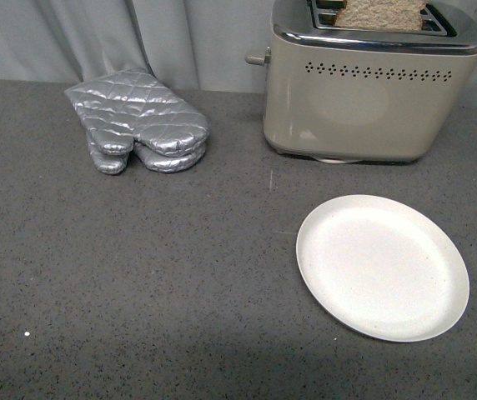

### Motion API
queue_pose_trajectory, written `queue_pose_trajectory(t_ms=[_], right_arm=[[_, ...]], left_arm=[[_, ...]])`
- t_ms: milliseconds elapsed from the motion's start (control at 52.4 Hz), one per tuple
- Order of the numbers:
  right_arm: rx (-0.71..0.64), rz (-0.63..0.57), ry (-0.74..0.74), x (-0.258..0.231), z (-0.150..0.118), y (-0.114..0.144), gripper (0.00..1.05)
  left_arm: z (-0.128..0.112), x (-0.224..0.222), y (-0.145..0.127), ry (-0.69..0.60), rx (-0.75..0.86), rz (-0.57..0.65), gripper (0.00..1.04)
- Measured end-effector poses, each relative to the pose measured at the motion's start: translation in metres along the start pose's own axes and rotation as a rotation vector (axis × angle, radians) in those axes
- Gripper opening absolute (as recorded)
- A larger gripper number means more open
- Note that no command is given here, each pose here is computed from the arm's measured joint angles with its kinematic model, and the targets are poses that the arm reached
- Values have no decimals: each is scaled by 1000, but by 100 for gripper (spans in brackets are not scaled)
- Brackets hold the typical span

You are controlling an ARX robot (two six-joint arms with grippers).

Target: Put bread into toaster

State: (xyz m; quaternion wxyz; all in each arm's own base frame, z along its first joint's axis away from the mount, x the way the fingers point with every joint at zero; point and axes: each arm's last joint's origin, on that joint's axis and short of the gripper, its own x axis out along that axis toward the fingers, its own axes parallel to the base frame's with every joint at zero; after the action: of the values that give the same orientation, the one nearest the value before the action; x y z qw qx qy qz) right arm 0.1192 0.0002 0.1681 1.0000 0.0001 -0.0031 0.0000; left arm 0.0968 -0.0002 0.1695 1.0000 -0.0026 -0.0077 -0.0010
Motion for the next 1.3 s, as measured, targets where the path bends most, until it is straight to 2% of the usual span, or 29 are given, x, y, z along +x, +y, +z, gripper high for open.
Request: queue_pose_trajectory(t_ms=[573,763,821,1011,1088,1298], right_arm=[[0,1,34,-19,-5,0,0],[0,1,4,-21,-3,0,0],[-1,1,5,-21,-3,0,7],[0,1,3,-22,-3,0,46],[0,1,3,-22,-3,0,56],[-1,1,3,-22,-3,0,94]], left_arm=[[0,0,0,0,0,0,98],[0,0,0,0,0,0,98],[0,0,0,0,0,0,98],[0,0,0,1,0,0,98],[0,0,0,0,0,0,98],[0,0,0,0,0,0,98]])
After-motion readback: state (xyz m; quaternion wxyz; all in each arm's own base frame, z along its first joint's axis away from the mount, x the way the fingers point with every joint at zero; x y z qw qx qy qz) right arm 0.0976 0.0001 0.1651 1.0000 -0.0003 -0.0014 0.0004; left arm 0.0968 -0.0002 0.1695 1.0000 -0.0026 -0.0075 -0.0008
